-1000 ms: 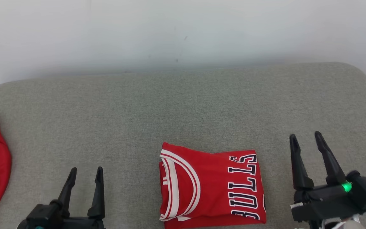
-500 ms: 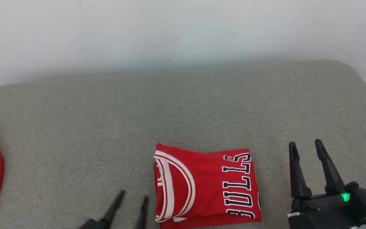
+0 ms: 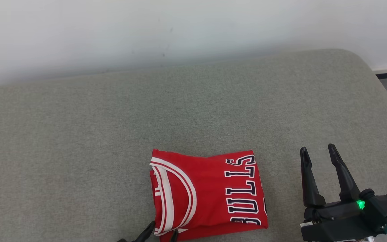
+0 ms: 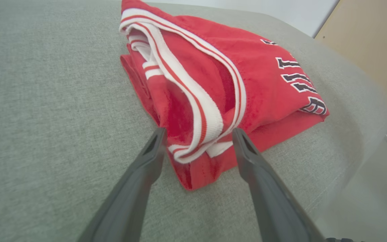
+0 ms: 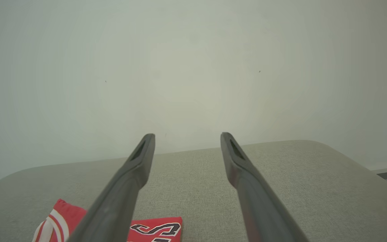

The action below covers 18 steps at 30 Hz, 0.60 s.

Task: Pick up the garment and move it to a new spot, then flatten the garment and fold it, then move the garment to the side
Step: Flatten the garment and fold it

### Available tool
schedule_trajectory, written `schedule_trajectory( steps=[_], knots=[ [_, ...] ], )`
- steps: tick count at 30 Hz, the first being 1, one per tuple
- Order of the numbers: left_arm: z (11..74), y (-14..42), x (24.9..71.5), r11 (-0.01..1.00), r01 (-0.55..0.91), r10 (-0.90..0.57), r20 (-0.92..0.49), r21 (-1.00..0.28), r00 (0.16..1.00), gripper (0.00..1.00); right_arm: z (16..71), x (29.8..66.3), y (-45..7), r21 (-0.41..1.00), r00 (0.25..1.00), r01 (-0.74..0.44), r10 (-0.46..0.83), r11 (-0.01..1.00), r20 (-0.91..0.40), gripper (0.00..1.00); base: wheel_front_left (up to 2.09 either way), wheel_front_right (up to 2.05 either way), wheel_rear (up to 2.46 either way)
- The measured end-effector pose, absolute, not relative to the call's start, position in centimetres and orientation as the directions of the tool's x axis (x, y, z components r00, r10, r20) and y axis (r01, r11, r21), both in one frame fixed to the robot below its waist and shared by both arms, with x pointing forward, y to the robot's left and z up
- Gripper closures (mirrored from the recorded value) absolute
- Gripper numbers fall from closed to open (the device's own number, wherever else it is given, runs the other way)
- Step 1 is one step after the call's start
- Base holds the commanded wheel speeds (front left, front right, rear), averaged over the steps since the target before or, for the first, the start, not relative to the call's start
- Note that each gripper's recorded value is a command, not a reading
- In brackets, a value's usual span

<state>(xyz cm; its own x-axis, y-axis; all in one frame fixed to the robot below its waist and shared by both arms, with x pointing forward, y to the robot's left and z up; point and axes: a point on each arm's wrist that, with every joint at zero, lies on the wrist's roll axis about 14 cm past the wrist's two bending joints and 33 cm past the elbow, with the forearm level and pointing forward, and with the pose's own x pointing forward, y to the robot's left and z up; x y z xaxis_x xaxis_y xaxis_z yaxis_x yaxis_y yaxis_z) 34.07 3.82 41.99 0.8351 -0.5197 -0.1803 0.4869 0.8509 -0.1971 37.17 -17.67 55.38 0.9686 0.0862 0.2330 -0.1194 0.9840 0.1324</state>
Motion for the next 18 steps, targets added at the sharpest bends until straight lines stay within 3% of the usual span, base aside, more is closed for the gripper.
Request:
schedule_trajectory(
  steps=[1, 2, 3, 4, 18],
  knots=[
    [41.9, 3.6, 34.2, 0.847, 0.492, -0.526, -0.184, -0.2, 0.831, 0.0, 55.3, 37.2, -17.8, 0.133, 0.97, -0.115, 0.082, 0.984, 0.23, 0.0, 0.0, 0.0, 0.0],
    [41.8, 3.4, 34.3, 0.844, 0.497, -0.531, -0.184, -0.203, 0.827, 0.34, 55.0, 37.2, -18.0, 0.136, 0.972, -0.106, 0.073, 0.985, 0.223, 0.0, 0.0, 0.0, 0.0],
    [41.9, 3.2, 34.5, 0.84, 0.502, -0.537, -0.18, -0.206, 0.824, 0.84, 54.8, 37.2, -18.2, 0.138, 0.974, -0.099, 0.067, 0.986, 0.217, 0.0, 0.0, 0.0, 0.0],
    [41.9, 2.9, 34.6, 0.835, 0.507, -0.544, -0.18, -0.215, 0.819, 1.0, 54.7, 37.2, -18.3, 0.139, 0.975, -0.095, 0.064, 0.986, 0.214, 0.0, 0.0, 0.0, 0.0],
    [42.5, 2.8, 32.6, 0.82, 0.499, -0.553, -0.163, -0.28, 0.817, 1.0, 54.1, 37.4, -18.0, 0.15, 0.978, -0.095, 0.065, 0.984, 0.197, 0.0, 0.0, 0.0, 0.0]
  ],
)
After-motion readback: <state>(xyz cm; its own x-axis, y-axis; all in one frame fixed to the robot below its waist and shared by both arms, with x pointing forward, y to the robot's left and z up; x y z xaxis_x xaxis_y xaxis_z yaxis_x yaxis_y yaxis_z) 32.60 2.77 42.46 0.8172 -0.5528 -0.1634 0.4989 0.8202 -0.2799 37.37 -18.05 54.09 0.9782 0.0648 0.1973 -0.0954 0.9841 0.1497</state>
